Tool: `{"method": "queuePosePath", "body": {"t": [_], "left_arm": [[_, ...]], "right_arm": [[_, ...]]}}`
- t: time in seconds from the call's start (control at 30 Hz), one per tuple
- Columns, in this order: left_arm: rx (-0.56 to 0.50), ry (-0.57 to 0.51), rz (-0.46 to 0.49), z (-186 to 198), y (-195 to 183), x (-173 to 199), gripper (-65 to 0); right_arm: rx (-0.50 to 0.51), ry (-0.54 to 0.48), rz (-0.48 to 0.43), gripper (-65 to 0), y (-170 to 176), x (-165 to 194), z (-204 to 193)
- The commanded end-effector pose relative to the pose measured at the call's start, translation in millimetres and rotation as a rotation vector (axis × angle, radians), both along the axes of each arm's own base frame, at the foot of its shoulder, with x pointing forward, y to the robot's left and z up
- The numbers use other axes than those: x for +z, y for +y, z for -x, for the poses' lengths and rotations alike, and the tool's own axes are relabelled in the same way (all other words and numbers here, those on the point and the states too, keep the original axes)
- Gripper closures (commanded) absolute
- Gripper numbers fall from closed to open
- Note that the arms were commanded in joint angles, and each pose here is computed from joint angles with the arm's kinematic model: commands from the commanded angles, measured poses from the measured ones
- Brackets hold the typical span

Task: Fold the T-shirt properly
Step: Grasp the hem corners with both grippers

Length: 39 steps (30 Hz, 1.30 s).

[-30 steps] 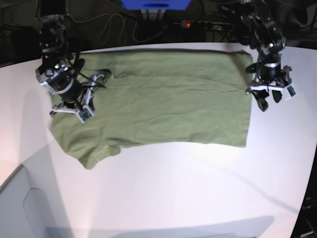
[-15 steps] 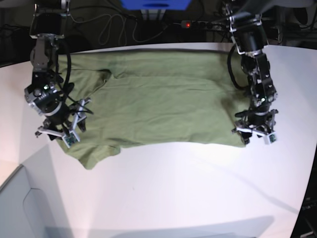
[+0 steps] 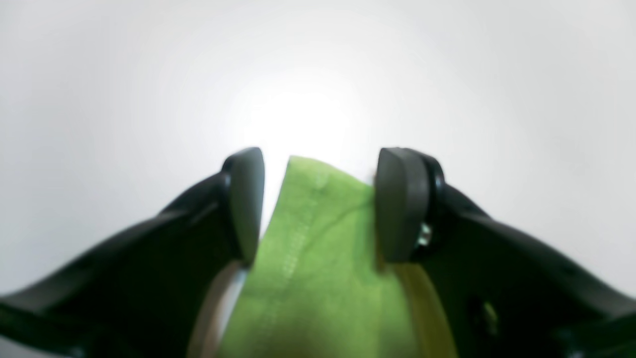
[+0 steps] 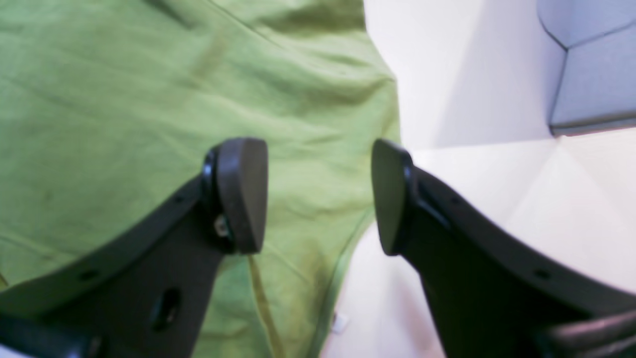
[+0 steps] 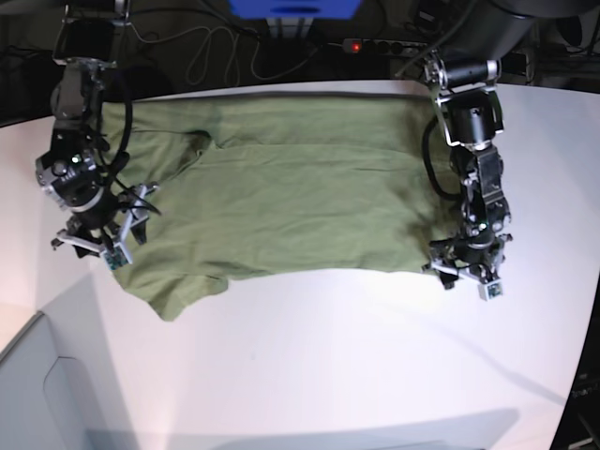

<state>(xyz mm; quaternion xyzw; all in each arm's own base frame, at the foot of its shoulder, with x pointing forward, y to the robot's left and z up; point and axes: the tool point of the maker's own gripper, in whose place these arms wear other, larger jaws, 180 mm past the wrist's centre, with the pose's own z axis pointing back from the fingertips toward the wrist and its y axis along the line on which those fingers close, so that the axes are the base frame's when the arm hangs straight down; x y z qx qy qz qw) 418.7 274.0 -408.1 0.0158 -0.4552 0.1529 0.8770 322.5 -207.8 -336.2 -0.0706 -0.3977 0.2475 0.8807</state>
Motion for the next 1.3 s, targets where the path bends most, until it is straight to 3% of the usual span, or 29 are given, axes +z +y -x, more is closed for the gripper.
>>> {"method": "queuePosePath", "body": {"t": [0.0,0.23,0.47,0.63,0.8,1.0,1.27], "left_arm": [[0.009,-0.038,-0.016,-10,7,15,-28.9],[0.008,-0.033,-0.017,-8,8,14,0.0],[0.008,-0.025,-0.017,-6,7,11,0.0],[0.008,-0.011,-0.017,0,7,5,0.0],[0.008,0.006,-0.017,7,7,-2,0.0],[0.008,0.013,-0.017,10,7,-5,0.0],[0.007,0.026,-0.017,15,7,-10,0.0]], "right_arm": [[0.010,-0.059,0.008,-31.6,-4,18,-11],[-0.029,-0.067,-0.018,-31.6,-16,21,-38],[-0.078,-0.025,-0.101,-31.9,-25,9,-84],[-0.107,0.031,-0.198,-40.9,-25,-6,-119],[-0.093,-0.026,-0.342,-46.9,-6,-12,-149],[-0.083,-0.127,-0.444,-47.4,4,-9,-163],[-0.045,-0.072,-0.494,-46.9,29,-42,-161]]}}
